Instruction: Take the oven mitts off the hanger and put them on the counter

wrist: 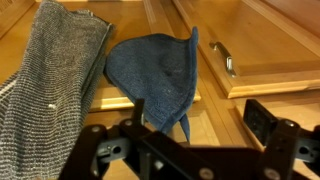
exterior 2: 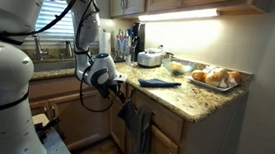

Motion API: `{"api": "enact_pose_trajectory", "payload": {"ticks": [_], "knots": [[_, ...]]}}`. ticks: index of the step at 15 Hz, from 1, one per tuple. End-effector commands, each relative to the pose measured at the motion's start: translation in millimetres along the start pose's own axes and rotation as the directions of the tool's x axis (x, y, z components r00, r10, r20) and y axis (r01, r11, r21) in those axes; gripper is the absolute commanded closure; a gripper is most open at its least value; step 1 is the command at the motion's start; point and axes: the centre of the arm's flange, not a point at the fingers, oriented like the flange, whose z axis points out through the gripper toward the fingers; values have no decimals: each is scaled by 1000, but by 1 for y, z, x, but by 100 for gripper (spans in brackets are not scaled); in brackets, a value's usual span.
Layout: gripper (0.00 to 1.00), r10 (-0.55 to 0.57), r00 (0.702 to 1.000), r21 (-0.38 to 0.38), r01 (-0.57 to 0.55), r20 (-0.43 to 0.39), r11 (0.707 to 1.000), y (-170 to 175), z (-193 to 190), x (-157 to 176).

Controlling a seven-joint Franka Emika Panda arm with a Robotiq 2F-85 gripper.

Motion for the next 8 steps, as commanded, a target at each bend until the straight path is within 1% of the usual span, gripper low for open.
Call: {"api": "enact_pose_trajectory", "payload": {"ticks": [1, 5, 8], "knots": [[0, 1, 1000, 1, -1, 0, 1000, -1, 0, 0], [0, 2, 1000, 1, -2, 1, 1000, -1, 0, 0], [0, 18, 1000, -3, -18, -13, 1000, 2, 14, 0]]}}
